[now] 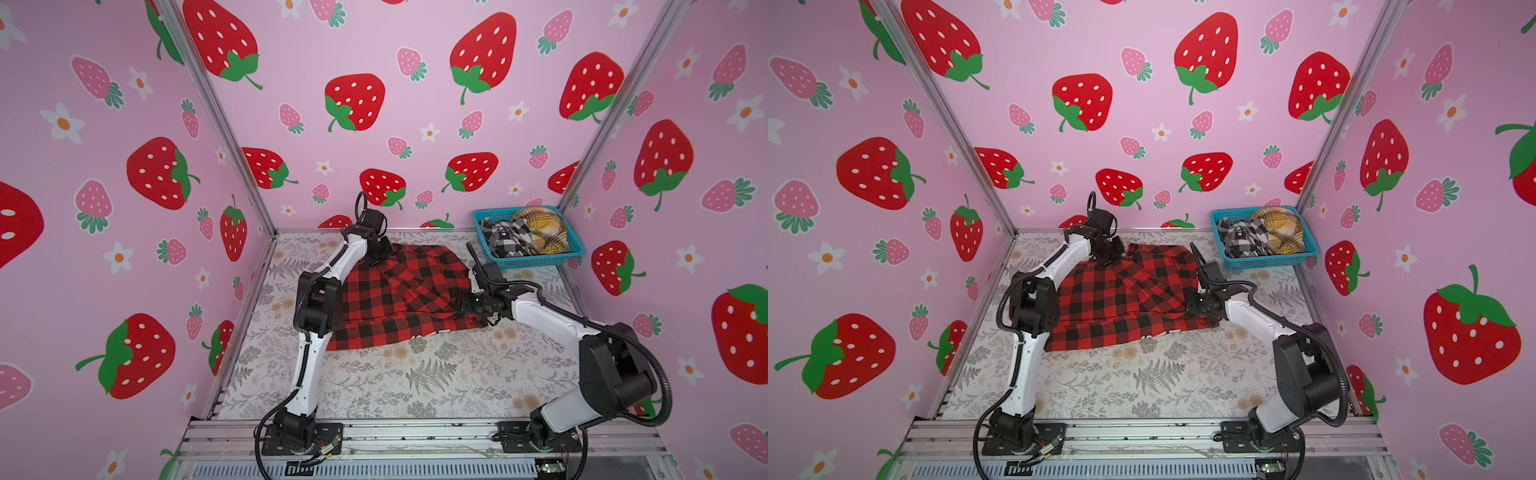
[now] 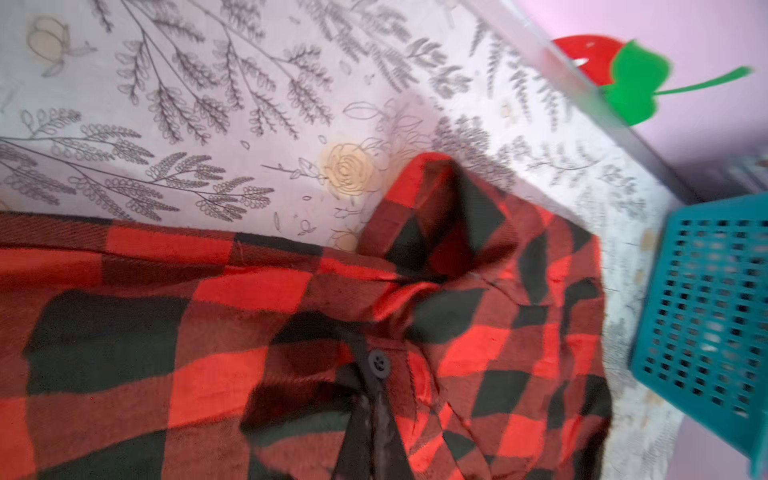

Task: Fold and stack the long sleeve shirts

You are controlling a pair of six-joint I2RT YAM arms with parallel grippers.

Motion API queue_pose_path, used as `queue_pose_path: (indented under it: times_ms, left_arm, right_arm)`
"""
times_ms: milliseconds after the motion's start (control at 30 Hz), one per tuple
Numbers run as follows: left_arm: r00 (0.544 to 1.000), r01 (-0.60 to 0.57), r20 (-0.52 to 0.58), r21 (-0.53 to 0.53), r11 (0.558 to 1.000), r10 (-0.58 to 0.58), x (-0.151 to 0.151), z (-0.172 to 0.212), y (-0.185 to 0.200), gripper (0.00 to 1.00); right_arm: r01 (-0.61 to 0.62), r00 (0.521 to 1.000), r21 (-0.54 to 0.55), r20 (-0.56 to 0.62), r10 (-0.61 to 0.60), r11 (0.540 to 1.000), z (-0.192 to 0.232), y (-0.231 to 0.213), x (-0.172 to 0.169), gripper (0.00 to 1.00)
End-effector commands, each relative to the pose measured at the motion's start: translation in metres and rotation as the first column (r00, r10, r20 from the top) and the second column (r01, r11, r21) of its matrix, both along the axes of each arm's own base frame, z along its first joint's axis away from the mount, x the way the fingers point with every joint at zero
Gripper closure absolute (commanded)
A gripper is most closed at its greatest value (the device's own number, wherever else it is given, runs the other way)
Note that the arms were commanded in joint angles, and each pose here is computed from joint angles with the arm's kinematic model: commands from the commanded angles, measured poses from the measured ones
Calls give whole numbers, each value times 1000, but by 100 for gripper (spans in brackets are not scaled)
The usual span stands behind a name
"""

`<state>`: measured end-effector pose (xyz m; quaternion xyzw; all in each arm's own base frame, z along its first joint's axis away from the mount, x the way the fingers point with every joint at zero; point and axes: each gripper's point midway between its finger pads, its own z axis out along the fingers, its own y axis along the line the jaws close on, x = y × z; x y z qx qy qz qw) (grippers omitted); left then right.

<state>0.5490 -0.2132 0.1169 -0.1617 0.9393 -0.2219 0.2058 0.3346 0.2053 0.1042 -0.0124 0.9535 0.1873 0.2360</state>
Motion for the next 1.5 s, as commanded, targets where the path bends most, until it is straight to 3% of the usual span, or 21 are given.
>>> queue_pose_path:
  times_ms: [0, 267, 367, 467, 600, 700, 833, 933, 967, 1067, 1100, 1233, 1333, 1467]
  left_arm:
    - [940, 66, 342, -151, 986, -11, 2, 143, -25, 100]
    - [834, 216, 551, -304, 928, -13, -61, 239, -37, 100]
    - [814, 252, 581, -300, 920, -34, -86, 240, -33, 100]
    - [845, 280, 526, -280, 918, -97, -108, 198, -31, 100]
    - [923, 262, 354, -292, 920, -150, -149, 109, -25, 100]
    - [943, 248, 292, -297, 922, -160, -182, 67, -19, 100]
    - [967, 191, 211, -216, 957, -146, -207, 29, 3, 100]
    - [995, 75, 72, -114, 991, -67, -223, -3, 31, 100]
    - [999, 42, 27, -96, 995, -39, -229, -13, 38, 96]
    - [985, -94, -142, 45, 995, 100, -252, -40, 70, 56]
    - [973, -120, -188, 71, 990, 131, -260, -45, 76, 48]
    - [949, -177, -257, 49, 983, 184, -281, -42, 75, 37]
    - [941, -245, -242, 2, 970, 238, -283, -21, 75, 18]
    - [939, -272, -226, -34, 962, 258, -268, 11, 68, 15]
  right_arm:
    - [25, 998, 30, 62, -26, 999, 36, -1, 10, 53]
    - [32, 987, 104, 153, -47, 994, 87, -4, 22, 52]
    - [23, 987, 150, 152, -46, 988, 94, -1, 20, 41]
    - [2, 989, 212, 141, -33, 977, 96, 9, 16, 32]
    - [-23, 995, 309, 103, -9, 951, 86, 27, 2, 29]
    - [-32, 999, 382, 49, 15, 924, 72, 46, -15, 26]
    - [-55, 998, 475, -7, 66, 878, 55, 82, -33, 20]
    - [-64, 994, 441, -49, 95, 895, 34, 101, -41, 20]
    - [-68, 993, 423, -55, 101, 903, 29, 104, -43, 20]
    - [-50, 993, 396, -78, 88, 917, 14, 103, -44, 21]
    - [-45, 993, 388, -81, 83, 920, 11, 103, -43, 22]
    - [-55, 992, 370, -86, 93, 927, 8, 104, -41, 25]
    - [-58, 992, 358, -82, 93, 932, 7, 103, -40, 26]
    - [-62, 991, 357, -87, 99, 932, 5, 103, -42, 28]
